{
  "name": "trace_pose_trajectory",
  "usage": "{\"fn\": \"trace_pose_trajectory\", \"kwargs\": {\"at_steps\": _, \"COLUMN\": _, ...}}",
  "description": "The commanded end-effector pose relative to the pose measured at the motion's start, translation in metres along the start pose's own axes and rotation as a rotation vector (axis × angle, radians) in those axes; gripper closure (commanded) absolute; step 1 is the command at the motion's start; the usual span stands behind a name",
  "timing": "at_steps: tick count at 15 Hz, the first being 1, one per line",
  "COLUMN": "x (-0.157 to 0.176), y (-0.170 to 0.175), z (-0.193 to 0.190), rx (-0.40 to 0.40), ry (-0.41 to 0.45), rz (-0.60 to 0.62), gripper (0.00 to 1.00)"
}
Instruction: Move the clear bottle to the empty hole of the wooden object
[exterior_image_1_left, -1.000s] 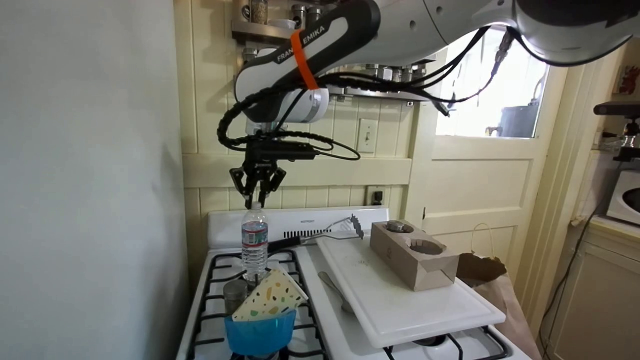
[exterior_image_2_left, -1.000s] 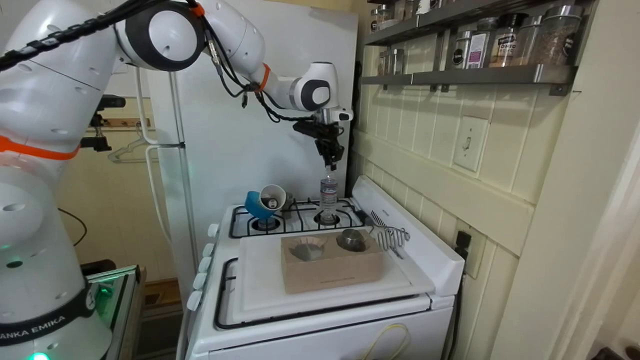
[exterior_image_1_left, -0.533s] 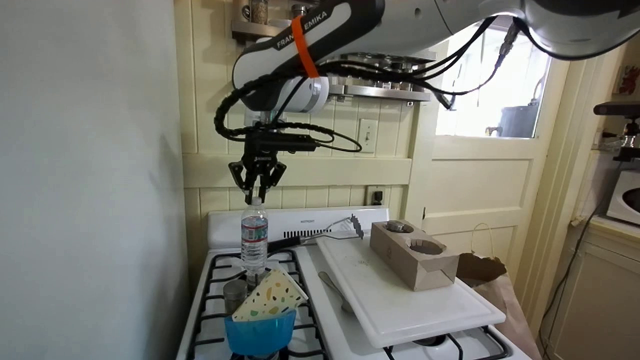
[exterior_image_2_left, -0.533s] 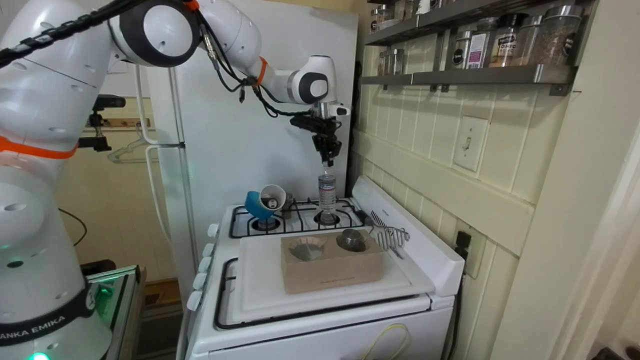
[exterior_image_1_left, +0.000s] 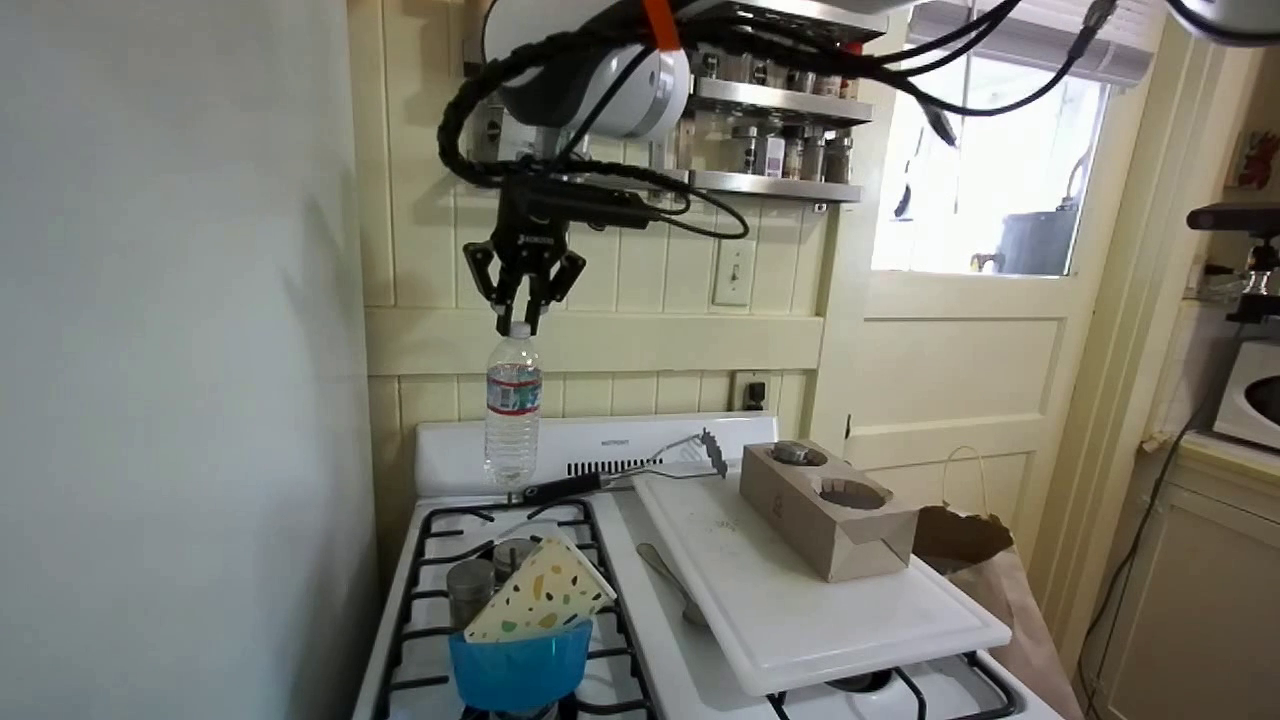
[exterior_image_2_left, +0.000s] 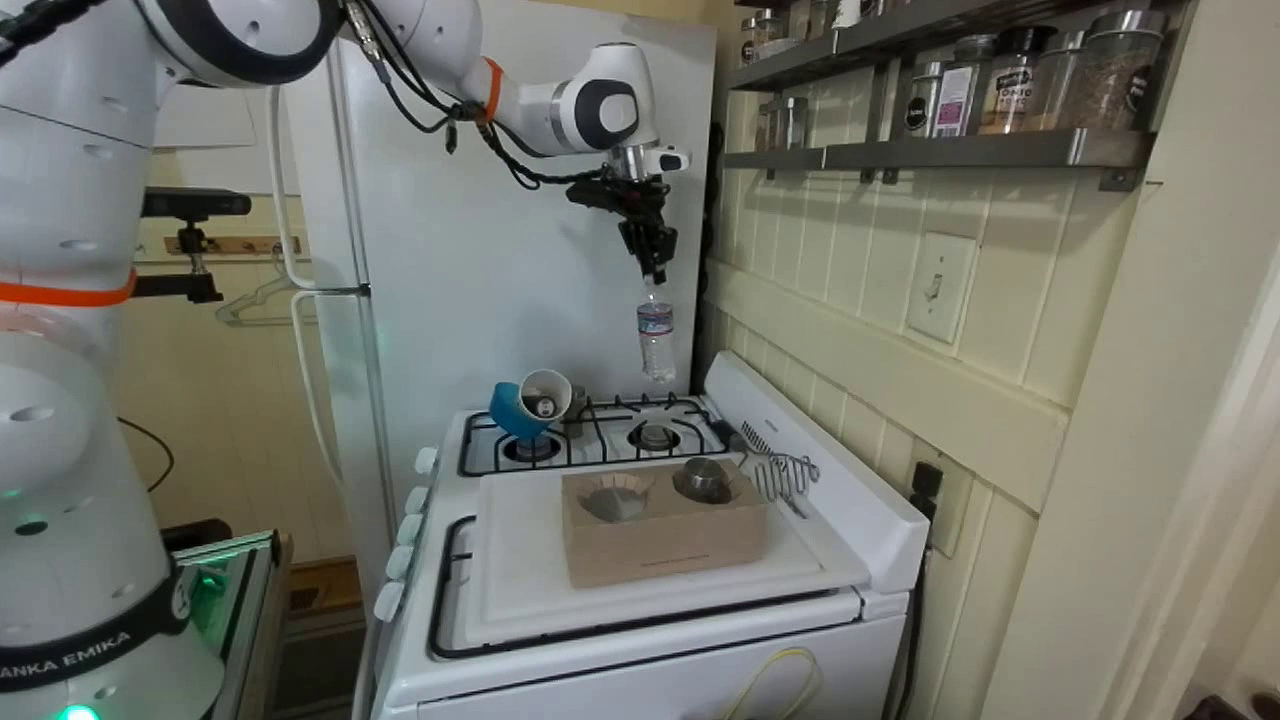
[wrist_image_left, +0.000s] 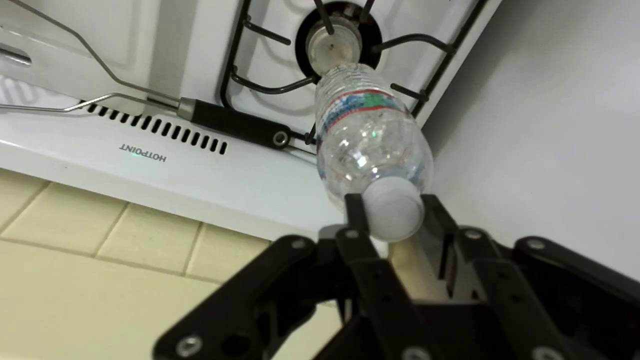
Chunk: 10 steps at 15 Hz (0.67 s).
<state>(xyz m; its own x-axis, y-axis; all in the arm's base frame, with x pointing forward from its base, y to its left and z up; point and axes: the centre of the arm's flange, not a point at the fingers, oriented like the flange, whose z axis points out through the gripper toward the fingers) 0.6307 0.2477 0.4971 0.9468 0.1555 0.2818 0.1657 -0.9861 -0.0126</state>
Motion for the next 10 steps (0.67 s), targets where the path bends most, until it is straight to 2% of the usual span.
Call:
{"fn": "trace_pose_trajectory", "kwargs": {"at_steps": 1, "x": -0.061, "y": 0.015, "z": -0.037, "rx": -0.020, "ry": -0.035, "rz": 0.049, "gripper": 0.92}}
{"fn": "trace_pose_trajectory", "kwargs": {"at_steps": 3, "x": -0.094, "y": 0.027, "z": -0.050, "rx": -0.049, "ry": -0.053, "rz": 0.116, "gripper": 0.92}}
{"fn": "trace_pose_trajectory", "kwargs": {"at_steps": 5, "x": -0.118, "y": 0.046, "z": -0.063, "rx": -0.094, "ry": -0.032, "rz": 0.240, "gripper": 0.92}}
{"fn": "trace_pose_trajectory", "kwargs": {"at_steps": 6, "x": -0.129, "y": 0.057, "z": -0.070, "rx": -0.093, "ry": -0.021, "rz": 0.294, "gripper": 0.92}}
{"fn": "trace_pose_trajectory", "kwargs": {"at_steps": 7, "x": -0.141, "y": 0.067, "z": -0.078, "rx": -0.064, "ry": 0.007, "rz": 0.331, "gripper": 0.92}}
{"fn": "trace_pose_trajectory", "kwargs": {"at_steps": 9, "x": -0.156, "y": 0.079, "z": -0.087, "rx": 0.012, "ry": 0.048, "rz": 0.313, "gripper": 0.92}}
{"fn": "trace_pose_trajectory", "kwargs": {"at_steps": 10, "x": -0.114, "y": 0.066, "z": -0.072, "rx": -0.045, "ry": -0.001, "rz": 0.302, "gripper": 0.69}}
